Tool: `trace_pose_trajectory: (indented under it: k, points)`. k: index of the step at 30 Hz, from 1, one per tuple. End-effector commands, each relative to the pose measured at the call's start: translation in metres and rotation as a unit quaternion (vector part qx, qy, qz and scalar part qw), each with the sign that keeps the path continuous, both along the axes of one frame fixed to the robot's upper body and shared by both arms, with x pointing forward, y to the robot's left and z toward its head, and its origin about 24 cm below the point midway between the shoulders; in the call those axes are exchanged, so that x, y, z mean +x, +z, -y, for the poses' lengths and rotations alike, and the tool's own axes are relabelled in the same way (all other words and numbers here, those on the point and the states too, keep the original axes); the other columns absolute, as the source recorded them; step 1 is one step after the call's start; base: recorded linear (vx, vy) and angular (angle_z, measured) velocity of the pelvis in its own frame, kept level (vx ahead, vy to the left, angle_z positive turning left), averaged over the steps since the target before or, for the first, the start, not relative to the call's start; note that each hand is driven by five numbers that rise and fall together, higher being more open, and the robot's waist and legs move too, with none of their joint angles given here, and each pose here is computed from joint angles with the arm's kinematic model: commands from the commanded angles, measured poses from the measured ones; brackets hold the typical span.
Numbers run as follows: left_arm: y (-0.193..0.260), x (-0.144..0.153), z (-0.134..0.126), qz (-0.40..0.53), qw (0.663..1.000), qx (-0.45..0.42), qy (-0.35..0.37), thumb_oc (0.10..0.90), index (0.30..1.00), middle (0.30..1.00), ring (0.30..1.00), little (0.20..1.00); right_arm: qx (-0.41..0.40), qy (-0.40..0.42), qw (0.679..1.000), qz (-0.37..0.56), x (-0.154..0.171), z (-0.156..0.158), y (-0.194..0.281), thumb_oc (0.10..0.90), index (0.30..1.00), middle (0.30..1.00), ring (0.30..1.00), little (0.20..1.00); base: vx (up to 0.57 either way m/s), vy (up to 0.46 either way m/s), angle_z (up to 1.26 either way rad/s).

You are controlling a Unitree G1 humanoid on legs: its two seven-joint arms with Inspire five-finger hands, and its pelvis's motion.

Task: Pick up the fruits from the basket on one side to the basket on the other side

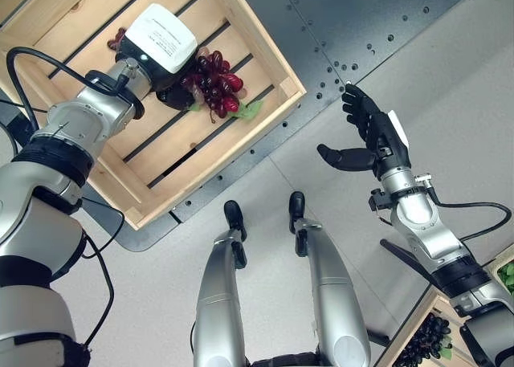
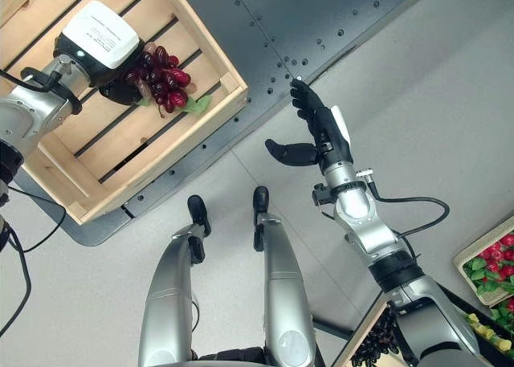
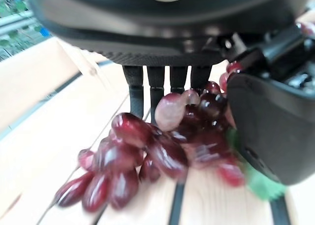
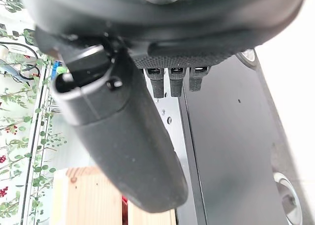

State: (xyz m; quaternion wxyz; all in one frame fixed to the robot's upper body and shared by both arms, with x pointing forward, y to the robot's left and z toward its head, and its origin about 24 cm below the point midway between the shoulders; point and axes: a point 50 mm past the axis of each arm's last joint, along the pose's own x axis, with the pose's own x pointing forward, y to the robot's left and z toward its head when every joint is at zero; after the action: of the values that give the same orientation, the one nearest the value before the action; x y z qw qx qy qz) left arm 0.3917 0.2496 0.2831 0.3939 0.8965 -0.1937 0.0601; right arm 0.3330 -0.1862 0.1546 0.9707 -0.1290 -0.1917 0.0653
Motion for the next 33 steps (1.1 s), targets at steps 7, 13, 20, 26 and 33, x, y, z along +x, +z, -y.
trace_pose_trajectory:
  k: [7, 13, 20, 26, 33]
  points:
    - [-0.033, 0.003, -0.015, -0.050, 0.997, -0.001, 0.062, 0.400, 0.300, 0.300, 0.300, 0.300, 0.061, 0.030, 0.990, 0.126, -0.013, -0.007, 0.049, 0.800, 0.900, 0.900, 0.900, 0.900, 0.00, -0.004, 0.00]
    - [-0.026, -0.002, -0.020, 0.007, 0.999, -0.027, 0.042, 0.400, 0.300, 0.300, 0.300, 0.300, 0.065, 0.035, 0.990, 0.124, -0.015, -0.007, 0.047, 0.800, 0.900, 0.900, 0.900, 0.900, 0.00, -0.005, 0.00]
    - [-0.020, -0.016, -0.035, 0.123, 0.951, -0.283, -0.014, 0.400, 0.300, 0.300, 0.300, 0.300, 0.077, 0.039, 0.990, 0.112, -0.021, -0.009, 0.031, 0.800, 0.900, 0.900, 0.900, 0.900, 0.00, -0.042, 0.00]
    - [-0.047, -0.028, -0.044, 0.145, 0.847, -0.509, -0.051, 0.400, 0.300, 0.300, 0.300, 0.300, 0.082, 0.037, 0.991, 0.096, -0.025, -0.010, 0.018, 0.800, 0.900, 0.900, 0.900, 0.900, 0.04, -0.036, 0.07]
    - [-0.088, -0.042, -0.046, 0.109, 0.711, -0.690, -0.082, 0.400, 0.300, 0.300, 0.300, 0.300, 0.083, 0.042, 0.994, 0.050, -0.033, -0.007, -0.008, 0.800, 0.900, 0.900, 0.900, 0.900, 0.12, -0.004, 0.03]
